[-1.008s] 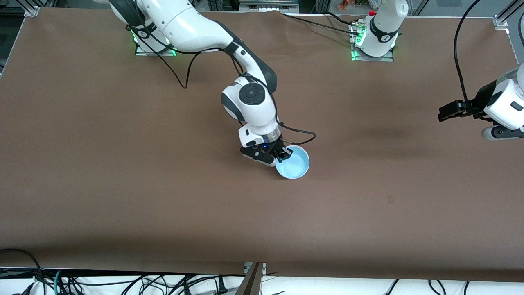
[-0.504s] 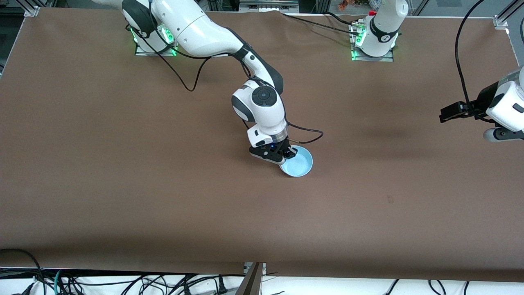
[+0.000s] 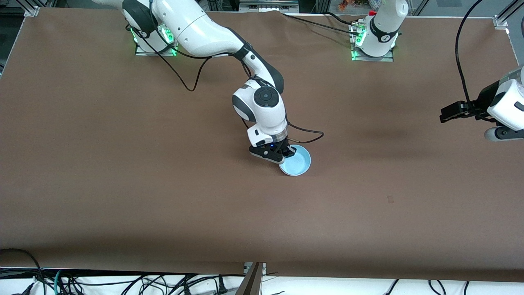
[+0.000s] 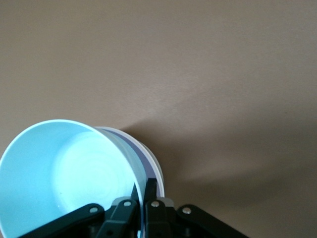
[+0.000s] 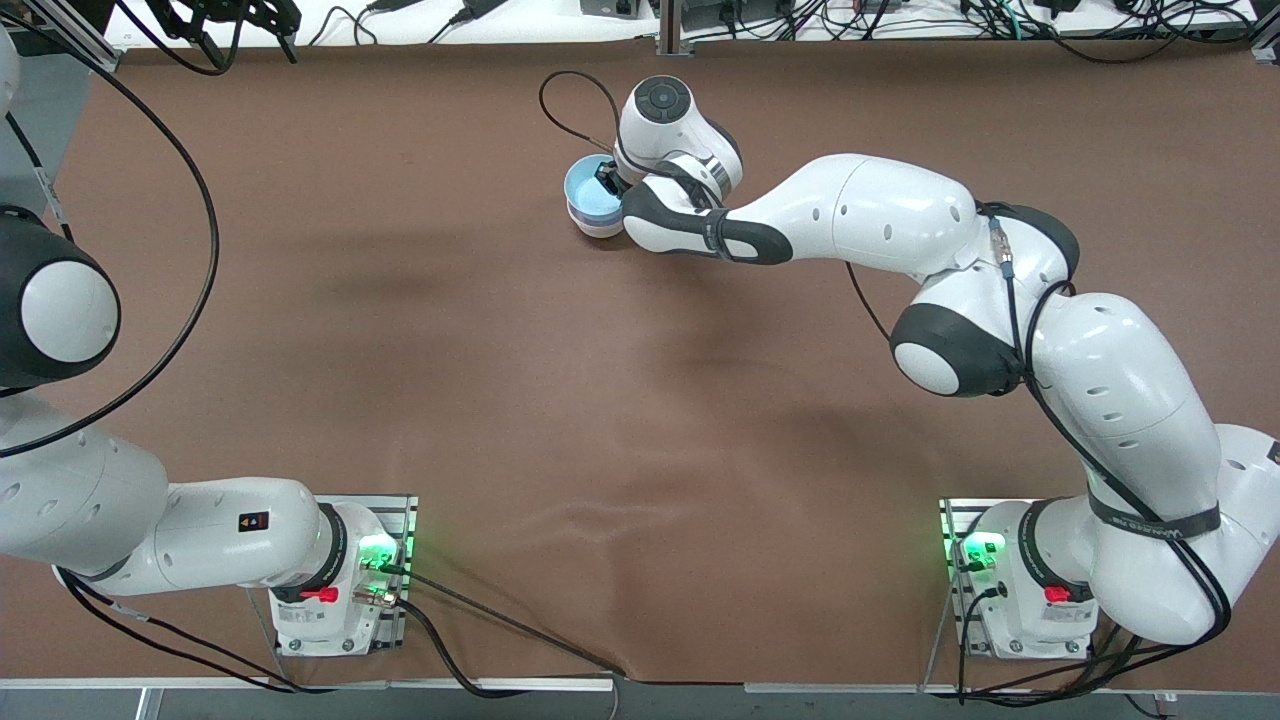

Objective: Stack pink and blue bowls on white bowl
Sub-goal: 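Lower the blue bowl into the pink bowl and open the right gripper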

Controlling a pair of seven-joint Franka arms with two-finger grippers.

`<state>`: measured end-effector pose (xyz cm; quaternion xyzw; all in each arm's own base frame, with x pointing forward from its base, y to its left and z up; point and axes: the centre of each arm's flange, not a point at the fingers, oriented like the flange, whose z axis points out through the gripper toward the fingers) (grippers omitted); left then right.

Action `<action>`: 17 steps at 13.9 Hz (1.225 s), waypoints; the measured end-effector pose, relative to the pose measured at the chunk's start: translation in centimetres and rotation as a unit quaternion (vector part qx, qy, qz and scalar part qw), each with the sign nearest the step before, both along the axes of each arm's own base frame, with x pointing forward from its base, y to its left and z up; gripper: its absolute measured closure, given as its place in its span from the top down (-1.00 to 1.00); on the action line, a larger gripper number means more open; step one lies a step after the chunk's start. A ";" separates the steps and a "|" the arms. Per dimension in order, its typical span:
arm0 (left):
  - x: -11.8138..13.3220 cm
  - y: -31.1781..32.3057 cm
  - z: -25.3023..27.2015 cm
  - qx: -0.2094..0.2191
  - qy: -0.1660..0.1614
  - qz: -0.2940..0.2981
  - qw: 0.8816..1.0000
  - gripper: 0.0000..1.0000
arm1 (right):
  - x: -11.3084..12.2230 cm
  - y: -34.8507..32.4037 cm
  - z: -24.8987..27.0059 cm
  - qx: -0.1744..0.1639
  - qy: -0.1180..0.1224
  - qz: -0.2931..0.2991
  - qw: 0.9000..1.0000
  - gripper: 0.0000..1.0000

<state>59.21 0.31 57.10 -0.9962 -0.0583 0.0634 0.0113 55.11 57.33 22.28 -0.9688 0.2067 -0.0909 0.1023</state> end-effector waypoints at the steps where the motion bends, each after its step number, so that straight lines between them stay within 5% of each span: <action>1: 0.0 0.0 0.0 0.000 0.000 0.000 1.000 1.00 | 0.0 0.0 -0.1 -0.003 0.002 0.000 1.000 -0.93; 8: 0.1 0.1 -0.1 0.000 0.000 0.001 1.000 1.00 | 0.0 -0.1 -0.1 -0.005 0.002 0.001 1.000 -0.84; 13: 0.1 0.1 -0.1 0.000 0.000 0.001 1.000 1.00 | 0.4 -0.1 0.5 -0.002 -0.004 -0.001 1.000 0.04; 17: 0.1 0.1 -0.1 0.000 0.001 0.001 1.000 1.00 | 1.1 -0.1 1.8 0.006 -0.013 -0.005 1.000 0.17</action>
